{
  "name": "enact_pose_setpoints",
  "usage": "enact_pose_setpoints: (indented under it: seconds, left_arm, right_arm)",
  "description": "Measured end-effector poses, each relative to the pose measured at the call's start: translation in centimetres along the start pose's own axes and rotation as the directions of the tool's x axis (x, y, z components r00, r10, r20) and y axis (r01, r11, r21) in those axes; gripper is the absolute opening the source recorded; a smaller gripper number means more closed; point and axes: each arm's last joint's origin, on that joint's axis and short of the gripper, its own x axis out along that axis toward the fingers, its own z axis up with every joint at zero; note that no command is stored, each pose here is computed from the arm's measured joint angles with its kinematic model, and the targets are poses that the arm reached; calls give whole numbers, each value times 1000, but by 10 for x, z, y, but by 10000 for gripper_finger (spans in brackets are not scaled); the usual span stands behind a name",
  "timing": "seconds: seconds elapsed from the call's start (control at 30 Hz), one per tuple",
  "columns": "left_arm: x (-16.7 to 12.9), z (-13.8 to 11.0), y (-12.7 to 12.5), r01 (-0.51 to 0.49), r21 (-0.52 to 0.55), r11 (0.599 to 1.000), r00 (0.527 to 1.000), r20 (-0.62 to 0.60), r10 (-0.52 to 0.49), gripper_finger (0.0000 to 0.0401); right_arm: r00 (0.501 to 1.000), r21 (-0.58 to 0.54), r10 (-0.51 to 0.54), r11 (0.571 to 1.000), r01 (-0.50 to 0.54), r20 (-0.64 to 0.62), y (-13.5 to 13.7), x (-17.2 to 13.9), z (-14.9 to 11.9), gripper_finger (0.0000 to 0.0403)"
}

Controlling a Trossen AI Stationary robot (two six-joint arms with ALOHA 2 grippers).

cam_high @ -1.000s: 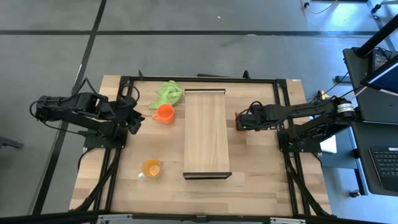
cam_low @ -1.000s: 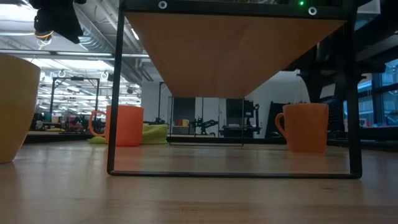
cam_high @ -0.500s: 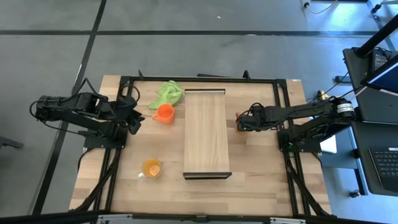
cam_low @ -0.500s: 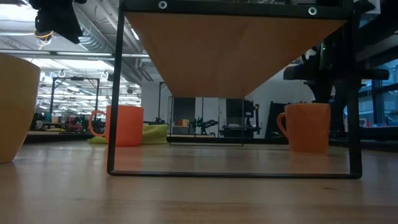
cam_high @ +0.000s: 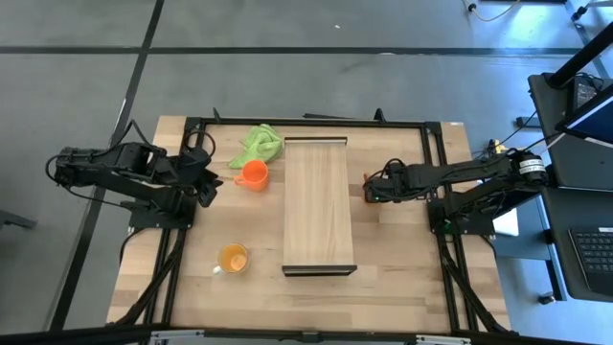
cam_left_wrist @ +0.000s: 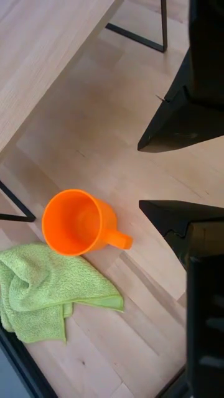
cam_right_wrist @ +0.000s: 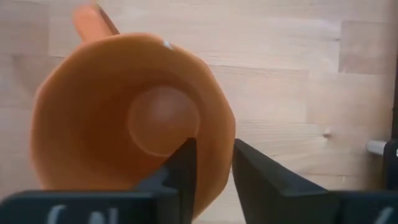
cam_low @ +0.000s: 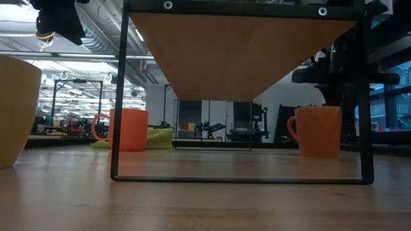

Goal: Stack small to large cups/mugs on shelf
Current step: Put the brown mug on the shelf

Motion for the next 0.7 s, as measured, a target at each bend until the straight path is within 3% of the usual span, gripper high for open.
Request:
enact_pose_setpoints:
  seconds: [0.27,0.53,0.7]
  left_arm:
    - [0,0,0,0,-1,1000,1000,0,0,128]
    - [0,0,0,0,-1,1000,1000,0,0,128]
    - [0,0,0,0,-13,1000,1000,-1,0,128]
  right_arm:
    - [1000,-4,-1,1000,1,16,0,0,1,27]
    - [1000,-10,-5,1000,5,11,-1,0,0,48]
    - [1000,-10,3,1000,-3,11,1,-2,1,27]
